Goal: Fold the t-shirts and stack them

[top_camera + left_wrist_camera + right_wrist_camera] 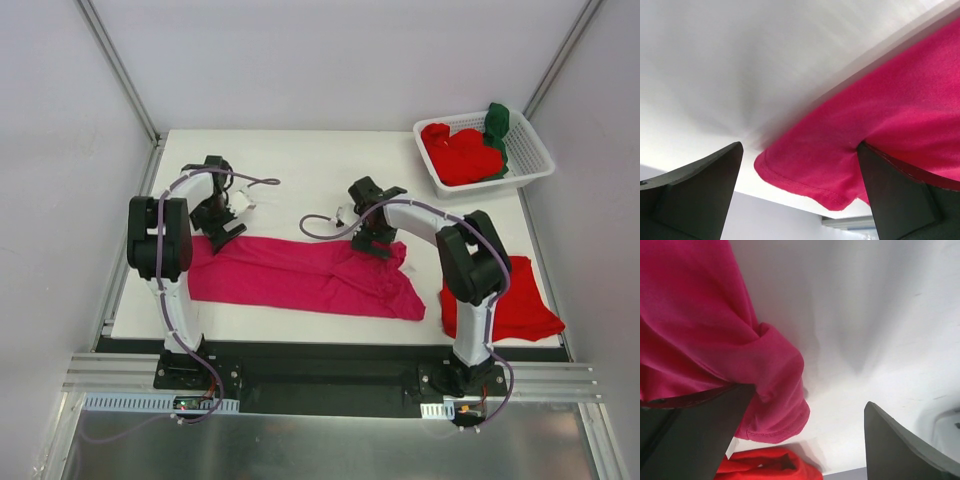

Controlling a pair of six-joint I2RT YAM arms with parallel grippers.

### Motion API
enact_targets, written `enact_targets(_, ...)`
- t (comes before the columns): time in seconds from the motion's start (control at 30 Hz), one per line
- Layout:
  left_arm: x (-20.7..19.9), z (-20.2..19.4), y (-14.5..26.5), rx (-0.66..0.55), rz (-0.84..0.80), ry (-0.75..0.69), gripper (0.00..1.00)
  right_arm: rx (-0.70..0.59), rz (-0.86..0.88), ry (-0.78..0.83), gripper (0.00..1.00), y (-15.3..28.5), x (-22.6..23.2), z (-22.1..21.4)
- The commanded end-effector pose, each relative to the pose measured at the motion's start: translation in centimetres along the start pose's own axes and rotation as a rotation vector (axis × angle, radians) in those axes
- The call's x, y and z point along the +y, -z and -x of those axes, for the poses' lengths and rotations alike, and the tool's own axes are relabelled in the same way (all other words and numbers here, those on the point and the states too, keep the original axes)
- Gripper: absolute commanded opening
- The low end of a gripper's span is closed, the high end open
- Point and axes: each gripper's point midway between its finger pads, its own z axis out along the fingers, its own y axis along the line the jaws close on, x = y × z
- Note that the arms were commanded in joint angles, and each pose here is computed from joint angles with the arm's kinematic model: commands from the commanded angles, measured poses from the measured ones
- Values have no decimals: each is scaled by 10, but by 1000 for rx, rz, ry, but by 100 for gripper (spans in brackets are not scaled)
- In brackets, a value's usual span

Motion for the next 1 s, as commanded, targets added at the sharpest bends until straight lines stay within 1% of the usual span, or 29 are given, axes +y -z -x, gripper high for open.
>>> enact_targets(0.0,44,12,5,-25,158,36,99,-21,-104,-23,96,-6,-33,13)
enact_targets(0.13,49,13,8,-28,177,39,99,-18,-146,-29,96,-12,-49,15)
enact_targets(0.37,32,0,6,-12,153,41,99,-32,-183,-48,96,-18,-71,23)
enact_targets(0.4,32,0,11,-23,161,46,99,-37,-193,-56,96,-16,-75,25)
enact_targets(0.47,33,0,19,-40,176,49,99,-42,-198,-82,96,-5,-80,25)
enact_targets(0.53,42,4,40,-76,226,62,99,-66,-199,-107,96,21,-85,26)
enact_targets(0.6,56,12,74,-139,303,85,99,-90,-177,-146,96,45,-84,25)
enact_targets(0.63,64,17,91,-172,342,93,99,-147,-178,-166,96,64,-91,34)
enact_targets(0.67,67,19,103,-190,367,94,99,-166,-156,-180,96,85,-87,32)
enact_targets(0.7,68,20,122,-221,400,96,99,-191,-124,-204,96,96,-83,34)
enact_targets(0.73,68,23,133,-247,415,93,99,-273,-88,-221,96,117,-84,49)
enact_targets(0.77,65,23,139,-261,417,92,99,-272,-18,-223,96,128,-69,43)
enact_targets(0.8,61,22,149,-286,428,95,99,-304,29,-239,96,137,-61,47)
enact_targets(0.83,52,21,145,-287,409,84,99,-359,118,-234,96,142,-44,56)
enact_targets(0.9,43,16,140,-277,393,72,99,-385,212,-235,96,151,-23,56)
enact_targets(0.93,35,10,128,-252,364,65,99,-426,304,-227,96,155,-6,62)
enact_targets(0.97,31,7,121,-241,349,64,99,-415,369,-223,96,153,9,60)
